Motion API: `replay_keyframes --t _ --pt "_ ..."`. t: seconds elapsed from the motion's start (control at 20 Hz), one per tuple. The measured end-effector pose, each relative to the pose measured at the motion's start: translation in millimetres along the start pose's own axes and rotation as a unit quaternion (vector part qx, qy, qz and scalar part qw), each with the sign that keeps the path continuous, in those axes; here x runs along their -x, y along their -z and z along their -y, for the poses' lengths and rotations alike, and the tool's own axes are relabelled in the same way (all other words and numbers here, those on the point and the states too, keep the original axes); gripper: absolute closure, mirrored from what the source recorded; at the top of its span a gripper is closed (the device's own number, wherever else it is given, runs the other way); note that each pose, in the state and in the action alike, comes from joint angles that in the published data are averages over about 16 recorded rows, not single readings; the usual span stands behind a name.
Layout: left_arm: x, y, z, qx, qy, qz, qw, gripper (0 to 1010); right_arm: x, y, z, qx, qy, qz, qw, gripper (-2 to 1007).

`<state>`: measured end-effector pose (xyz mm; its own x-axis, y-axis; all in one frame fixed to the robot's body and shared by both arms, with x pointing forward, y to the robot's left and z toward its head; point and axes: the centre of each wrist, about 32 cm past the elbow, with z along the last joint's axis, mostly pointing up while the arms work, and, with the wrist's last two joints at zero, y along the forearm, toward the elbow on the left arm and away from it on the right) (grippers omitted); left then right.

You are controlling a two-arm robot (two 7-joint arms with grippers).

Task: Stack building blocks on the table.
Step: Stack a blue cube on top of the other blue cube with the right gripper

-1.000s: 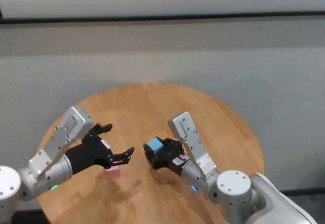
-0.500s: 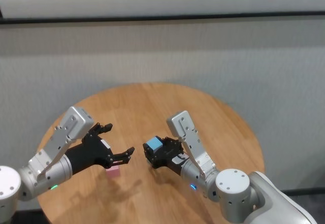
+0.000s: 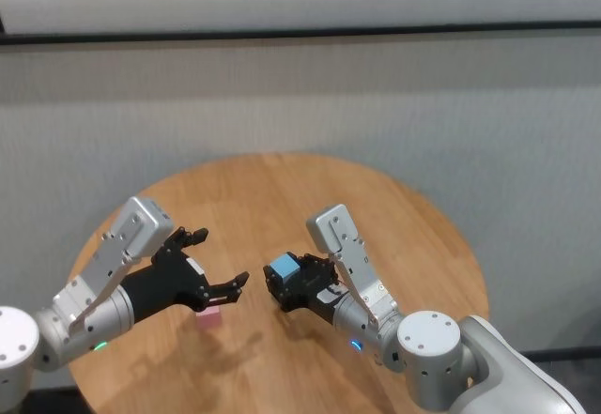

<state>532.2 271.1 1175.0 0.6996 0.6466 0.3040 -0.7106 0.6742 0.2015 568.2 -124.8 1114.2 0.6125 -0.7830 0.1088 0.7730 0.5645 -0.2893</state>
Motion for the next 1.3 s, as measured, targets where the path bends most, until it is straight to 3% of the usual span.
replay_keyframes --t 0.75,1.05,1.3 --pt "0.0 0.0 0.1 0.000 0.000 0.000 1.0000 8 1.0 -2.3 -0.2 0.008 -0.003 0.009 0.9999 598" --pt "0.0 0.0 0.1 0.000 0.000 0.000 1.0000 8 1.2 -2.4 0.6 0.011 -0.001 0.010 0.9999 487" --pt "0.0 0.0 0.1 0.000 0.000 0.000 1.0000 8 0.7 -3.4 1.9 0.009 0.005 0.010 0.9999 336"
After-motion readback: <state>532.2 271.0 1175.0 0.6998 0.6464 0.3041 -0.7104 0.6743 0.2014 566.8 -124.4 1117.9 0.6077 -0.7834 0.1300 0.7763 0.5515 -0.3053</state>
